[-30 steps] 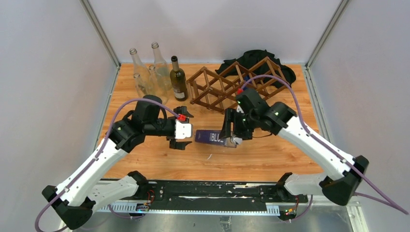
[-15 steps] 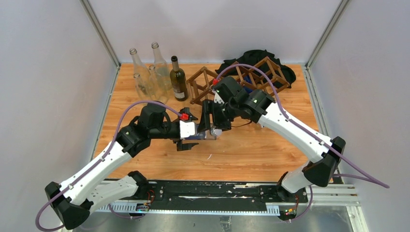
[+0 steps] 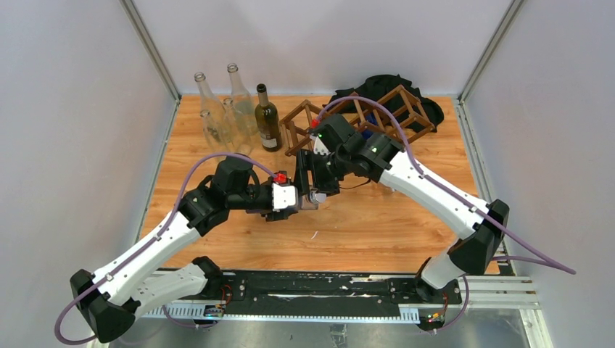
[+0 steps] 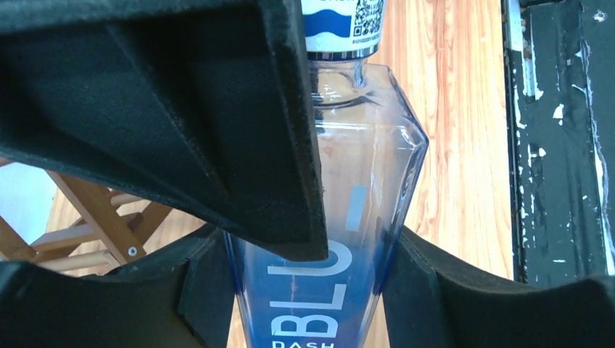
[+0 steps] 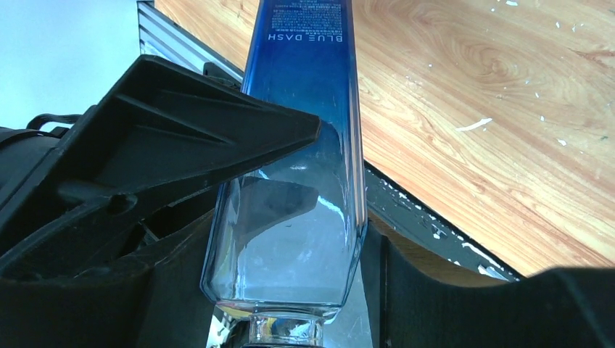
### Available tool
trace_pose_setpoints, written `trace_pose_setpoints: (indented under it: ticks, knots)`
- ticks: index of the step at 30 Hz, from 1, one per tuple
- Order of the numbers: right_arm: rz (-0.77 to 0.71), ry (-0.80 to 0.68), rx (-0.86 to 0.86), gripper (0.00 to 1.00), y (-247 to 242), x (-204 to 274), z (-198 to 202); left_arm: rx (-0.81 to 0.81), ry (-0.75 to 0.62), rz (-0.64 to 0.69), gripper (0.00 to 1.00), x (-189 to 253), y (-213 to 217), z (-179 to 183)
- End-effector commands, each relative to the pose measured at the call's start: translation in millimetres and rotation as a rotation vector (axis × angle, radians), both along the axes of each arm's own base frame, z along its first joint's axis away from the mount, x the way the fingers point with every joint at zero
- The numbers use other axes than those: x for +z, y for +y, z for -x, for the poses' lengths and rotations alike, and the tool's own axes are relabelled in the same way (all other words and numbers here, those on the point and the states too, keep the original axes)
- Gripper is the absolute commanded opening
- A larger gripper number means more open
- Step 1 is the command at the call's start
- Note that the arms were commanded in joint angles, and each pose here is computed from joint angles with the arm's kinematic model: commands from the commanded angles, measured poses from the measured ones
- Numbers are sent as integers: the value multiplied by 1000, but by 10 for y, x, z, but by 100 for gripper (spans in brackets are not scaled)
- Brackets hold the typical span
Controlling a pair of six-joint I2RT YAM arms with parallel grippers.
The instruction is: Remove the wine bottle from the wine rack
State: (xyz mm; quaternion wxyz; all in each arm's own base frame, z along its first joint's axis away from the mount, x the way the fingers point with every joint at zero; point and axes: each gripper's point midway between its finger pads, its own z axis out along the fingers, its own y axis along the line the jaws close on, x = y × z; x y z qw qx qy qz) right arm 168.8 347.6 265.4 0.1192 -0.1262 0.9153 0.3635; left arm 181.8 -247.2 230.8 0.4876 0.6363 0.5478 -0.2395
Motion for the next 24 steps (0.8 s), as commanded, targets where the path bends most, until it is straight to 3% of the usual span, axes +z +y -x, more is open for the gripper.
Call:
trace_pose_setpoints:
  ticks: [1,3,4,9,15,24]
  knots:
    - [-241,-141,96,62,151,739,56,33,-3,-10,24,-33,-8,-74]
    - [-241,-158,70,74,41,745,-17,62,-6,-2,1,12,2,-118]
    - [-241,-167,55,79,-36,744,-40,74,-8,2,0,43,7,-136]
    - [-240,-247,-13,91,-380,778,-171,104,38,74,0,286,39,-188]
    - [-234,-380,-26,94,-626,827,-206,181,127,214,0,680,141,-286]
    - [-312,-491,143,95,-307,701,-173,170,228,333,0,1053,230,-204]
